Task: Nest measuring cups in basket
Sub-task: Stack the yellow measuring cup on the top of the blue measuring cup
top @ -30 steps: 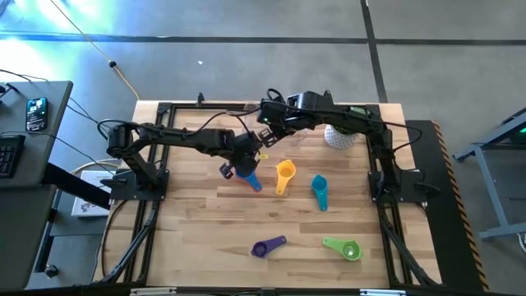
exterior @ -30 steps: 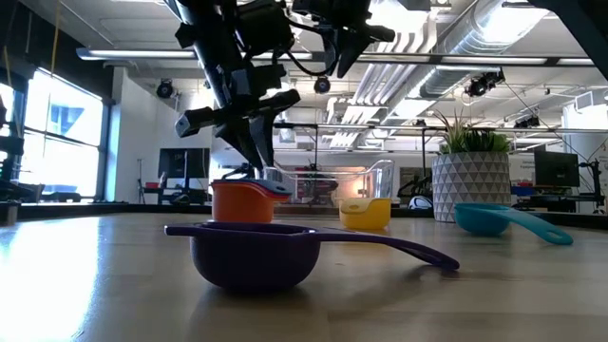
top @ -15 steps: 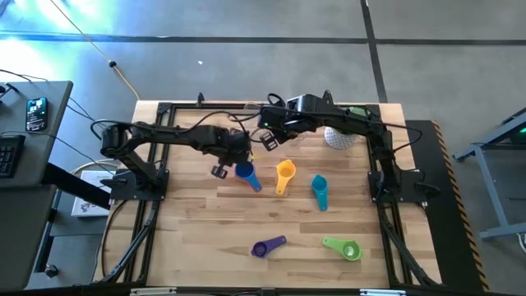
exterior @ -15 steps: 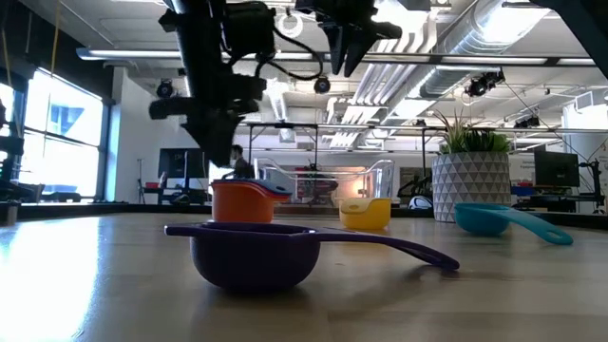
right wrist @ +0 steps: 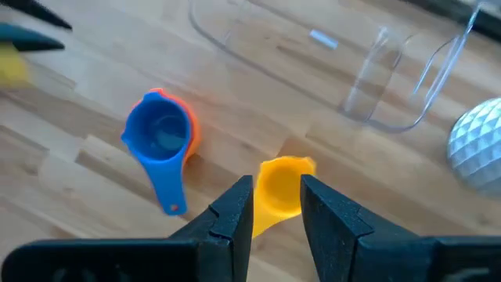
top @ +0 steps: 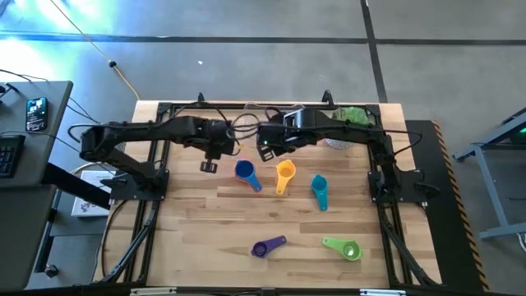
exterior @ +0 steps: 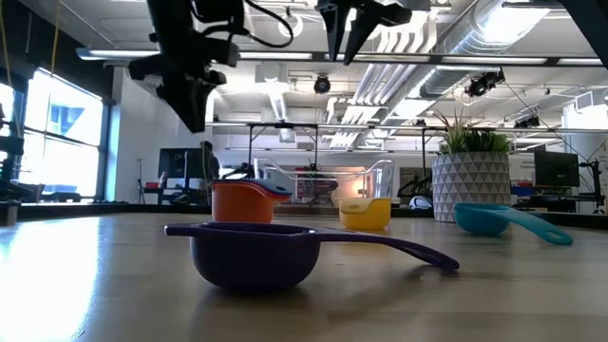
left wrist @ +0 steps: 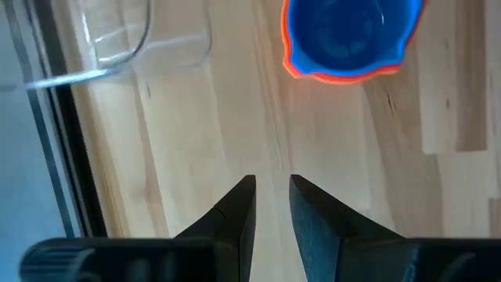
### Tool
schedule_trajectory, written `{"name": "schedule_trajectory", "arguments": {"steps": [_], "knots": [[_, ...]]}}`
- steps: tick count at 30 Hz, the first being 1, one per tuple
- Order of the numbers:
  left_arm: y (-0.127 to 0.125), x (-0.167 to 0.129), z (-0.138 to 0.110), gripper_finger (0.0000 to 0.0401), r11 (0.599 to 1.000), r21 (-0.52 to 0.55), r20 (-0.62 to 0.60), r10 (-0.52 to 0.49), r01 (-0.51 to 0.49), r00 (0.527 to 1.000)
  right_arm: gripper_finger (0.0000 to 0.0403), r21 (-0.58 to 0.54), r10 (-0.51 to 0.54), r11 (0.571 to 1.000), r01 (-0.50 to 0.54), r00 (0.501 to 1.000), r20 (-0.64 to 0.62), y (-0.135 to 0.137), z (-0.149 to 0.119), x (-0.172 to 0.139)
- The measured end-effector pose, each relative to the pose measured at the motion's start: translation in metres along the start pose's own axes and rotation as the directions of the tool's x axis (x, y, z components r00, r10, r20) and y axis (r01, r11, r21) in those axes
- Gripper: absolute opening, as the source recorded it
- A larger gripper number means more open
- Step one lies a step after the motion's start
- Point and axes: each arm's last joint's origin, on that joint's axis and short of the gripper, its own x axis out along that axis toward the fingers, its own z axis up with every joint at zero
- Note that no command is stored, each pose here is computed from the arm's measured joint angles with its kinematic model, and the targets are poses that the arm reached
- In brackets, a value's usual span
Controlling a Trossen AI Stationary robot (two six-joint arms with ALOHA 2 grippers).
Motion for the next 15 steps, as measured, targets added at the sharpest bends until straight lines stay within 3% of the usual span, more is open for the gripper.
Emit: {"name": "schedule_trajectory", "arguments": {"steps": [15], "knots": [[-0.003, -0.057, -0.048, 0.0071, 0.991, -0.132, 0.052, 0.033, -0.026, 0.998, 0.0099, 0.099, 0.057, 0.994, -0.054, 0.998, -0.03, 0.022, -0.043, -0.016]]}}
